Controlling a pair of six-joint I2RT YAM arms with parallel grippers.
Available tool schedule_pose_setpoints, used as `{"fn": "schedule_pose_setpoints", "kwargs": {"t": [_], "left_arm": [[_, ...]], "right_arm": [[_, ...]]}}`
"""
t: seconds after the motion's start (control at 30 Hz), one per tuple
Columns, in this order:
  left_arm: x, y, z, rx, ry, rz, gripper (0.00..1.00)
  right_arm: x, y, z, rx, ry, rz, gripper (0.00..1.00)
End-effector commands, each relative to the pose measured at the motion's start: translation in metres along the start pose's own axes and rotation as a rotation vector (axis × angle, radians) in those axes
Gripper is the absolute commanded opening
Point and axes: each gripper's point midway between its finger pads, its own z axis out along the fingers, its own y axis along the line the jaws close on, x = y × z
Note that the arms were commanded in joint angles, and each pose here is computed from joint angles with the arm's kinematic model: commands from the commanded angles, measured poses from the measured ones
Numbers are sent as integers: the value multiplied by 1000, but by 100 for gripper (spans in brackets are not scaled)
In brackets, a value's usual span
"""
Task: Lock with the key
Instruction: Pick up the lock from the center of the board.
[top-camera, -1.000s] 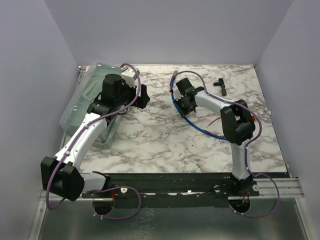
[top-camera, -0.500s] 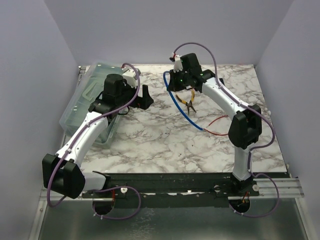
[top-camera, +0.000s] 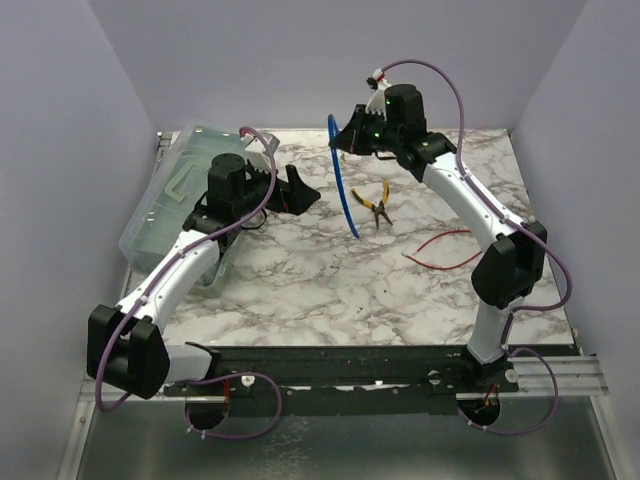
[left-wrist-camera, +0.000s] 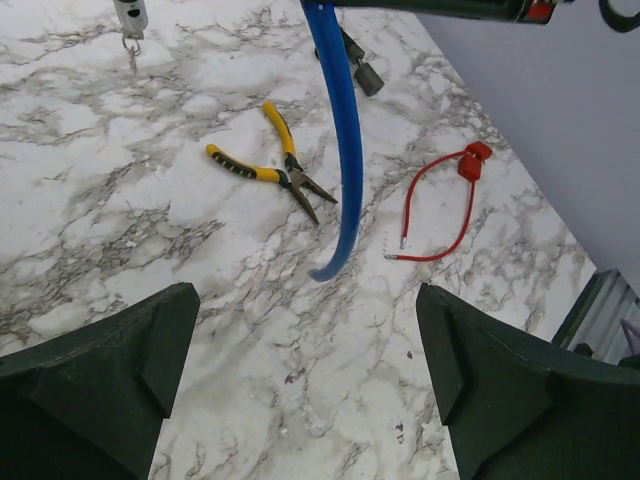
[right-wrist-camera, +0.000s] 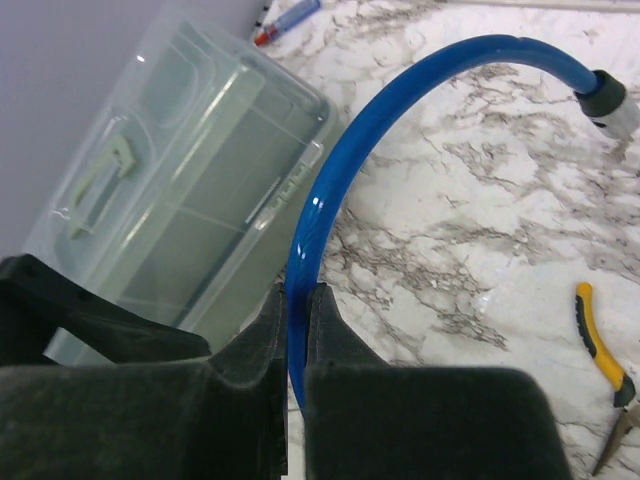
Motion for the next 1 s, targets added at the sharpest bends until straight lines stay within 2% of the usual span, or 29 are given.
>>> {"fn": "schedule_pose_setpoints", "kwargs": {"t": [0.0,0.2,0.4,0.63,0.83,0.97], "left_arm": [[-24,-30,1,107,-122,17,99],[-24,-40,10,123,-134,54,99],[-18,-27,19,50,-139,63,98],[-5,-36,29,73,-113,86,88],[5,-25,40,-39,-105,112,76],[5,-16,43,-115,-113,132,65]], "right_arm": [[-59,46,-27,-127,-172,91,0],[-66,56,-34,-157,-186,142,0],[-77,72,-46,-205,-201,191,0],[-82,84,-54,-242,-200,257,0],[-77,83,-53,-246,-183,333,0],[-77,85,-56,-248,-180,359,0]]}}
